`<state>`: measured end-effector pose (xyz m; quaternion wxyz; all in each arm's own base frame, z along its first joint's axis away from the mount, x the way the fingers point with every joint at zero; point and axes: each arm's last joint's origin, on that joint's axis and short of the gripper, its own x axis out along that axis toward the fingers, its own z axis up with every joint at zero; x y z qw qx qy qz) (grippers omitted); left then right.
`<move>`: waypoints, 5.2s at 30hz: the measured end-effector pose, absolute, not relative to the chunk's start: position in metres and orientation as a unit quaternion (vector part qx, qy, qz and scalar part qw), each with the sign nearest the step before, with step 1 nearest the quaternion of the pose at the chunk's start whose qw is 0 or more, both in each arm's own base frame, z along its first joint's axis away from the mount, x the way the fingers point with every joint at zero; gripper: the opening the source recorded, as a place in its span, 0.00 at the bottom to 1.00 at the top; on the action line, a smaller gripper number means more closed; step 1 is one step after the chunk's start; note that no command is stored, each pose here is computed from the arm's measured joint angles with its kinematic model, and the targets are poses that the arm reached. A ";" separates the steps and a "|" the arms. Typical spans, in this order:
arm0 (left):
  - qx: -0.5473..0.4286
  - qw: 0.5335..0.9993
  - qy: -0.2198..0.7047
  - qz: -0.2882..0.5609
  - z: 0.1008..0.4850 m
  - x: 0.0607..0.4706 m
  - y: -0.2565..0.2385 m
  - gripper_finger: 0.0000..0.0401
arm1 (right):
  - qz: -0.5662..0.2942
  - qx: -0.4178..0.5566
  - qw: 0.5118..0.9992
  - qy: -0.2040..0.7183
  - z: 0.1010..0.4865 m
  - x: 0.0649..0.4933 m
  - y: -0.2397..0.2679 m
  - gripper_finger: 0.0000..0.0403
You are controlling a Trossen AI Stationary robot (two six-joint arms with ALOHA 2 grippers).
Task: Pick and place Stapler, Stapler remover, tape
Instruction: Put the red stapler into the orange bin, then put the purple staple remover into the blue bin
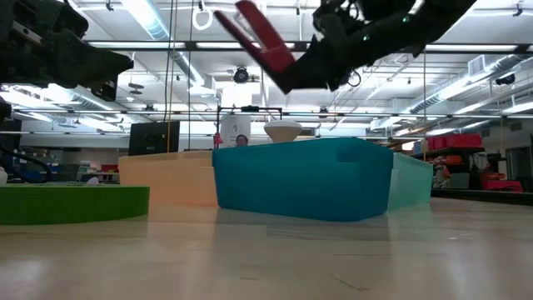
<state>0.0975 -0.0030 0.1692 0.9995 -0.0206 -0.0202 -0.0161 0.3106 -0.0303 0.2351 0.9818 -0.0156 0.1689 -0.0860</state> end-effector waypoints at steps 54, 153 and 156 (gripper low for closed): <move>-0.020 0.999 -0.020 -0.016 0.169 0.098 -0.003 0.08 | -0.105 0.055 0.911 0.395 0.169 0.410 -0.081 0.43; -0.020 0.999 -0.020 -0.016 0.169 0.098 -0.003 0.08 | 0.059 -0.047 0.985 0.158 0.190 0.208 0.031 0.00; -0.020 0.999 -0.020 -0.016 0.169 0.098 -0.003 0.08 | 0.053 -0.045 0.987 0.145 0.186 0.192 0.026 0.00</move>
